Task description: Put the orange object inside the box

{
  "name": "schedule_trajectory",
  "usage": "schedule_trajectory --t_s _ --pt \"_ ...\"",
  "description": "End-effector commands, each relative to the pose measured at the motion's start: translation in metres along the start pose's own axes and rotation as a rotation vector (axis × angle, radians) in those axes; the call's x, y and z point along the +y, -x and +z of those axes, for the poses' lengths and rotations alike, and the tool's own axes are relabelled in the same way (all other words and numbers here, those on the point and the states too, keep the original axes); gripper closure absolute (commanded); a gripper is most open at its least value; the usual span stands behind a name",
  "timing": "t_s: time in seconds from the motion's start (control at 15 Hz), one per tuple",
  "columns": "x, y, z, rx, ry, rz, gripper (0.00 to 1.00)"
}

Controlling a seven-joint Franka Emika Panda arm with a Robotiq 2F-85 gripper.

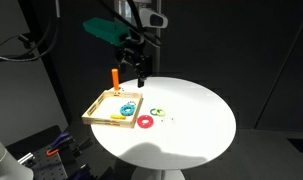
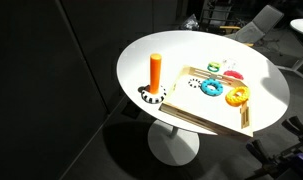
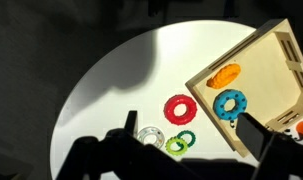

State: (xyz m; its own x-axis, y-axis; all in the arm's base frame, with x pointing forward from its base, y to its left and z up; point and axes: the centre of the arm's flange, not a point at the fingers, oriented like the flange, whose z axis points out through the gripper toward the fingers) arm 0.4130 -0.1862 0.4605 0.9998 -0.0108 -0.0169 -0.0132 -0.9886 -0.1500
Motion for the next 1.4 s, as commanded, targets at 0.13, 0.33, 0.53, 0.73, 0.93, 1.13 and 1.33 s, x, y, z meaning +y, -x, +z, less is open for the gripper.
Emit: schedule_trajectory --t_s 0.13,0.33,0.53,0.73,0.93,1.13,1.33 --pt "0.015 -0.060 0.024 0.071 -0.002 0.074 0.00" --pt "0.013 -0.083 0.057 0.117 0.021 0.094 0.00" --pt "0.006 -0.098 0.091 0.145 0.071 0.090 0.00" --pt "0.002 -0.110 0.116 0.137 0.115 0.079 0.00" --pt "-0.002 -0.104 0.121 0.121 0.085 0.060 0.00" --pt "-0.001 -0.103 0.118 0.126 0.085 0.062 0.00" --pt "-0.003 -0.105 0.124 0.123 0.082 0.063 0.00"
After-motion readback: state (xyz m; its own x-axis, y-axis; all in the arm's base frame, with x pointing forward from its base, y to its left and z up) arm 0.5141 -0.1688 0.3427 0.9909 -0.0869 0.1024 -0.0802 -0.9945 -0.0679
